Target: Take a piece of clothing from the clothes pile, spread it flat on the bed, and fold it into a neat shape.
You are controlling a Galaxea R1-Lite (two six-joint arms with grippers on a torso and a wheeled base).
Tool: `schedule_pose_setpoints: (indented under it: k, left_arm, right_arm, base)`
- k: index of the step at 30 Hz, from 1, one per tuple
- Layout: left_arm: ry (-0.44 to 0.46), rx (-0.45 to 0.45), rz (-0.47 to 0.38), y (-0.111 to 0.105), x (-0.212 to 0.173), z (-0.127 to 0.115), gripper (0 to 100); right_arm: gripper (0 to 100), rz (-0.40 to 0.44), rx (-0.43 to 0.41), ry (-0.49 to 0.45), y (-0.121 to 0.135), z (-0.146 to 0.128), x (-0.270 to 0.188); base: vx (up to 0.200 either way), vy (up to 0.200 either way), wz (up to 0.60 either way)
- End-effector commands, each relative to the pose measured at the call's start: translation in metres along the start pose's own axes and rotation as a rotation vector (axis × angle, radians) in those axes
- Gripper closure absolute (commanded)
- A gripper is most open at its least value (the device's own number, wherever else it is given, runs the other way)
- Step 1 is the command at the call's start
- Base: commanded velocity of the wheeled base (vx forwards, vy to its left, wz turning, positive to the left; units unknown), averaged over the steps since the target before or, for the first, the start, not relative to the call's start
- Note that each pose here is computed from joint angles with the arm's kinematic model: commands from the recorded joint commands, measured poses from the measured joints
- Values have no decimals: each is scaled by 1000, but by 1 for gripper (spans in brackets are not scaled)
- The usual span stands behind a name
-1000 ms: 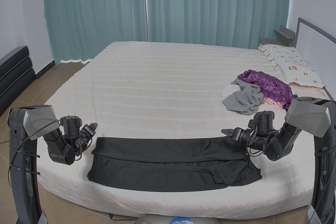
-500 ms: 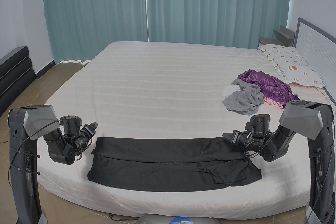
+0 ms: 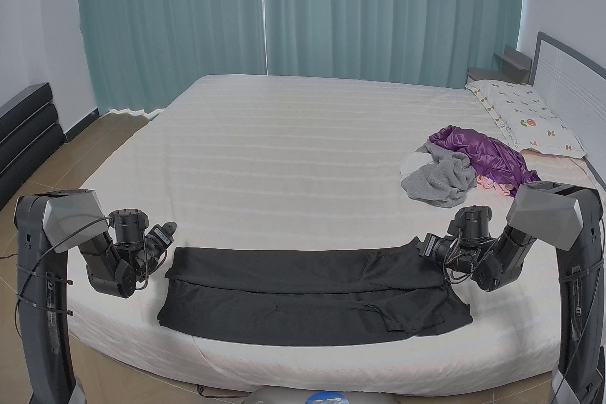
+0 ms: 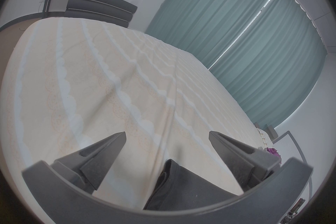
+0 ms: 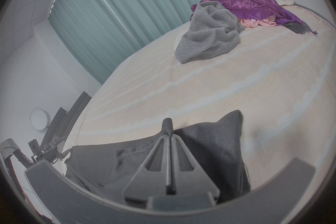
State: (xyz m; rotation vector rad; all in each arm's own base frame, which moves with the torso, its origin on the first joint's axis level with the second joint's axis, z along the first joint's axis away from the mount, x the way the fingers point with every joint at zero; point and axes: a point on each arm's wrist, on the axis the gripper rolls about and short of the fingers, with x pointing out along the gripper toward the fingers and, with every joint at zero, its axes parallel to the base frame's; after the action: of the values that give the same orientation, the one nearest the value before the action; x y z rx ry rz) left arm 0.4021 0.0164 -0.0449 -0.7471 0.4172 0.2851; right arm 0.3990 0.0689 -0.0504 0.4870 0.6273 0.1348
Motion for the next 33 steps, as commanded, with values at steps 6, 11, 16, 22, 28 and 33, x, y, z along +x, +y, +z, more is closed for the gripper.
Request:
schedule_pose_setpoints:
  k: [6, 11, 16, 22, 28, 33]
  left_arm:
    - [-1, -1, 0, 0, 0, 0, 0]
    - [1, 0, 3, 1, 1, -1, 0]
    - [-1, 1, 5, 1, 2, -1, 0]
    - [-2, 1, 6, 1, 2, -1, 0]
    - [-2, 1, 6, 1, 2, -1, 0]
    - [2, 1, 7, 2, 1, -2, 0]
  right_arm:
    - [100, -32, 0, -20, -2, 1, 1]
    - [100, -42, 1, -22, -3, 1, 2]
    - [100, -42, -2, -8, -1, -3, 3]
    - [0, -12, -11, -56, 10, 13, -3]
    - [0, 52, -42, -81, 49, 33, -18]
    - [0, 93, -120, -18, 86, 4, -19]
  base:
    - [0, 0, 0]
    - [0, 0, 0]
    - [0, 0, 0]
    - [0, 0, 0]
    - [0, 0, 0]
    - [0, 0, 0]
